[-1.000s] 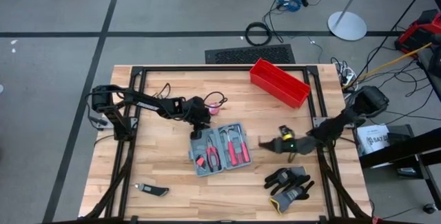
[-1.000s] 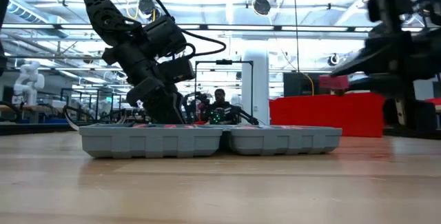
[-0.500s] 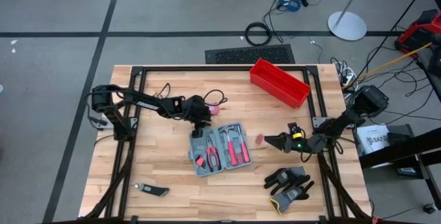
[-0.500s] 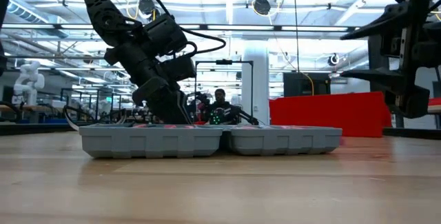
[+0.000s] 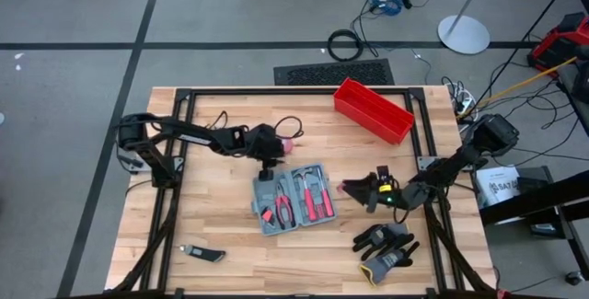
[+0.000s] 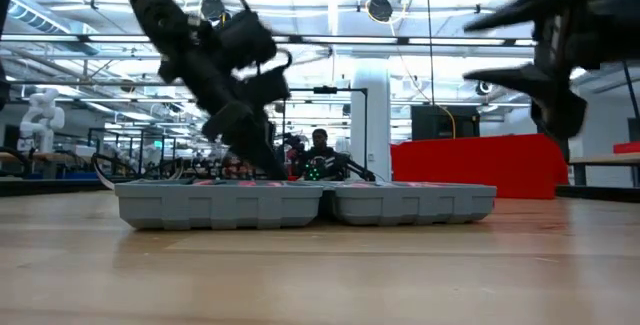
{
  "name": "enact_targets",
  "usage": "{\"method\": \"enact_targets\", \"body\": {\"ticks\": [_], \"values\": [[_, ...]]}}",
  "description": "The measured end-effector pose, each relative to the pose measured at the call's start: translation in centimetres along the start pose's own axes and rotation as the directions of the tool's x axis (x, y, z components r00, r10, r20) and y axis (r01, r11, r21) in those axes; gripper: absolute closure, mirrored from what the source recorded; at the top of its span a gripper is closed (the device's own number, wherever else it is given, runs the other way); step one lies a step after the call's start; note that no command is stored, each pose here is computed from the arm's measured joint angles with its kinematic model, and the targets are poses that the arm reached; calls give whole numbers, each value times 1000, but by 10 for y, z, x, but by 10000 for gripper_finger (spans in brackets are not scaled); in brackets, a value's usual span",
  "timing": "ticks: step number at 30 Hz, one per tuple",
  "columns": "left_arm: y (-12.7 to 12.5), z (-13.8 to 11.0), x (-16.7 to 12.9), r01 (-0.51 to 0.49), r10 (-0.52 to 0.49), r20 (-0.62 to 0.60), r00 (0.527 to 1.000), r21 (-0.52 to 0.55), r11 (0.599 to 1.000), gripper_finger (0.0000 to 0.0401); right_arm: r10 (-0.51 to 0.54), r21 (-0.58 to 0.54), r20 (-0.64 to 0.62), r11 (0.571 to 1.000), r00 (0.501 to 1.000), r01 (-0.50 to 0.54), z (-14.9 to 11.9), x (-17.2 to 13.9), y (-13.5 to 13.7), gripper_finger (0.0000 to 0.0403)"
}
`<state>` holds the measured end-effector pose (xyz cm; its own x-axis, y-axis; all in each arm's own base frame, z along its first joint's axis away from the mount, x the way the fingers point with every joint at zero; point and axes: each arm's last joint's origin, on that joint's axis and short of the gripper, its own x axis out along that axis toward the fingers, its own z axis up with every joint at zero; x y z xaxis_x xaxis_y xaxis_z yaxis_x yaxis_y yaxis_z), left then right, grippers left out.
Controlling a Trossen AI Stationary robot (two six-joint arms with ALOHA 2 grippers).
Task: Prefit tool cases
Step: Put the screwdriver bits into the toolbox
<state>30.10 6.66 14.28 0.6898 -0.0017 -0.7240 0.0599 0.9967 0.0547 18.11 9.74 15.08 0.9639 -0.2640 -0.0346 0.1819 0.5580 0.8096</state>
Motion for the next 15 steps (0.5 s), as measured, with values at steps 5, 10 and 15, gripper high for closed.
{"method": "enact_targets", "body": {"ticks": [5,10,15], "values": [[1,52,-31,-121,114,91,989,76,990,308,64,-239,47,970,997,-51,4,15,35,201],[-20,116,-42,-172,118,271,955,183,968,308,102,-572,35,818,994,-64,10,19,84,203],[-48,139,13,-263,230,196,953,167,950,308,-66,-843,56,532,996,82,22,2,144,203]]}}
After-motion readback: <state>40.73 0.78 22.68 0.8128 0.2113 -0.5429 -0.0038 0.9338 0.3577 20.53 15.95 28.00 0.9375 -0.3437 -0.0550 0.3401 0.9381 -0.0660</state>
